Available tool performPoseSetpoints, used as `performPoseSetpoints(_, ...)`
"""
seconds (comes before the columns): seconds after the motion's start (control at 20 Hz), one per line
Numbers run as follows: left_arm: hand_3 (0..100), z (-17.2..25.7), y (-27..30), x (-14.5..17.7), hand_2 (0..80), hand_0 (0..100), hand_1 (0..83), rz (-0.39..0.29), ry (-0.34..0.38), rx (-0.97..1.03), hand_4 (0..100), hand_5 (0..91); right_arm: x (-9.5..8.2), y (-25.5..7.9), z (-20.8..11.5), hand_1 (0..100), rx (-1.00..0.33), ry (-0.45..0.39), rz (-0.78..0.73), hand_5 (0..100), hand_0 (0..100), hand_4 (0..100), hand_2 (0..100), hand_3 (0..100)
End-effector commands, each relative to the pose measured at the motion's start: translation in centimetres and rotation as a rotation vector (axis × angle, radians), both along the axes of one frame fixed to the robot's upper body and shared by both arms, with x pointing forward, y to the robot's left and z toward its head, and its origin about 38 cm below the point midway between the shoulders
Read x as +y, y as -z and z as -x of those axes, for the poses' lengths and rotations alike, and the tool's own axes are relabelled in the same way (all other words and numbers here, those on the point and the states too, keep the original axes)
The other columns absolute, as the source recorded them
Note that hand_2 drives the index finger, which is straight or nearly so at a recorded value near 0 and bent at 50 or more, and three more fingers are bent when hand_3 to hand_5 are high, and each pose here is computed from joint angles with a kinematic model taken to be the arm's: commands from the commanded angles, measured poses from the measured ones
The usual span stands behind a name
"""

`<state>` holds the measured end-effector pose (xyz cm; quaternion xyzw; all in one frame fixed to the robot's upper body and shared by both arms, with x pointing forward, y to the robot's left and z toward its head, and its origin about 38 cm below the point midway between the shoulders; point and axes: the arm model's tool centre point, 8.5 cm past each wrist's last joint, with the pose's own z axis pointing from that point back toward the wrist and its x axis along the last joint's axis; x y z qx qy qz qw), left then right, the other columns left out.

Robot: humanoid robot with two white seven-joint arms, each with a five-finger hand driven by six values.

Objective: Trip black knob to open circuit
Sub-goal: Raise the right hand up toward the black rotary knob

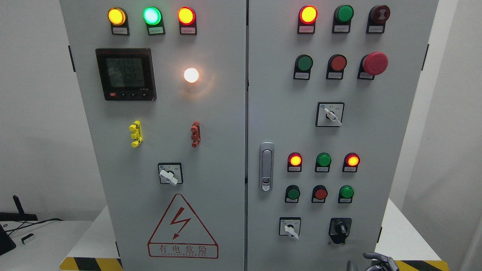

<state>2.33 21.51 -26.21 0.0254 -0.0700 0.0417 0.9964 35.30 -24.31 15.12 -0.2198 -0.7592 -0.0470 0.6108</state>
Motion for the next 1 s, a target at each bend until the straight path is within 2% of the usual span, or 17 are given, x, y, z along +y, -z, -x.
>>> performPoseSetpoints(0.0,0,0.0,0.0,0.0,0.0,12,38.9,0.000,0.031,0.000,0,0.0,1.6,1.3,-1.1,70,0.044,-0.031,-0.014,97,23,84,45,79)
performPoseSetpoints(0.95,0,0.0,0.0,0.0,0.0,12,38.9,0.000,0.031,0.001,0,0.0,1.3,0.6,-3.4,69,0.051,-0.014,-0.013,97,22,84,45,79)
